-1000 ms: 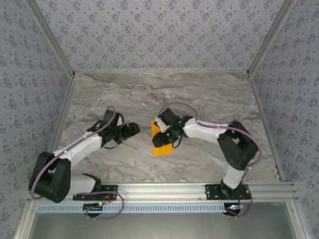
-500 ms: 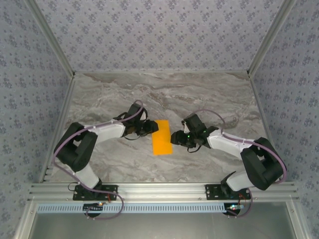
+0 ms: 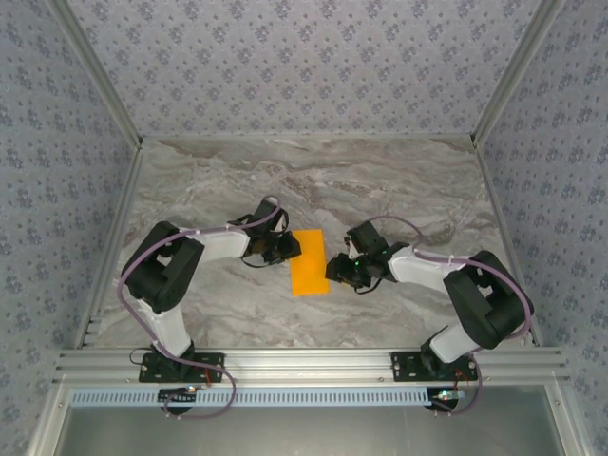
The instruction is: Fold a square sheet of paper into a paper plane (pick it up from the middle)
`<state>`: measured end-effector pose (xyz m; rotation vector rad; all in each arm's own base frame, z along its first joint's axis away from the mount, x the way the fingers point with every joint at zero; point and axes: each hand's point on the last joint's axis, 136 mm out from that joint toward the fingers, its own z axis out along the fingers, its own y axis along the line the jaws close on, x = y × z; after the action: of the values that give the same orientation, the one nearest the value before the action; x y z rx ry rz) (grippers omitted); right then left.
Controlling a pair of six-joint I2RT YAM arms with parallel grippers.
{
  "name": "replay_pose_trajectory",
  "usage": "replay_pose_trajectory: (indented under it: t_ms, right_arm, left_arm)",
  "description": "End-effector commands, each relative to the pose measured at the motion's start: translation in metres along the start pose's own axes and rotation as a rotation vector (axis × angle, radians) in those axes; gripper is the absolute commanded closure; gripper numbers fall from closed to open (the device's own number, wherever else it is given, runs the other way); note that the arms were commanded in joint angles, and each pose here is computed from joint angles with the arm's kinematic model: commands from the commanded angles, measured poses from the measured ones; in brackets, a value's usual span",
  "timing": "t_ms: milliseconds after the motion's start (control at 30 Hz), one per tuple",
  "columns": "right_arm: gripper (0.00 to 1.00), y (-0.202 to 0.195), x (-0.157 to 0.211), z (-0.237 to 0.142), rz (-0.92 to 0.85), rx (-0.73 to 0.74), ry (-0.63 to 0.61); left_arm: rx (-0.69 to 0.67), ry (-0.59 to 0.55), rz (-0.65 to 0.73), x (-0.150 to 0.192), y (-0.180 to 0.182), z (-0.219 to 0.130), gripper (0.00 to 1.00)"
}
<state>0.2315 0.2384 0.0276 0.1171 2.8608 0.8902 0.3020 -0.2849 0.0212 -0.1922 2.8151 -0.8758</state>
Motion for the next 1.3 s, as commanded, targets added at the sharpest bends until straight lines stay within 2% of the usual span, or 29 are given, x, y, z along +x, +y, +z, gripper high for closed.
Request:
replay_pose_trajectory:
  t_ms: [0, 200, 667, 933, 1267]
  right_arm:
    - [0.58, 0.003, 0.008, 0.005, 0.019, -0.017, 0.038]
    - [0.64, 0.01, 0.017, 0.011, 0.028, -0.049, 0.07]
    - [0.69, 0.018, 0.03, 0.012, 0.068, -0.092, 0.106]
    - [0.64, 0.034, 0.029, 0.01, 0.09, -0.217, 0.084]
    - [0.57, 0.034, -0.001, 0.003, 0.071, -0.3, -0.038]
  left_arm:
    - [-0.116, 0.036, -0.036, 0.013, 0.028, 0.009, 0.82]
    - [-0.147, 0.04, -0.047, 0.018, 0.039, 0.01, 0.82]
    - [-0.151, 0.043, -0.046, 0.019, 0.041, 0.011, 0.83]
    - [-0.151, 0.042, -0.046, 0.019, 0.042, 0.012, 0.83]
    - [-0.159, 0.04, -0.044, 0.019, 0.044, 0.012, 0.83]
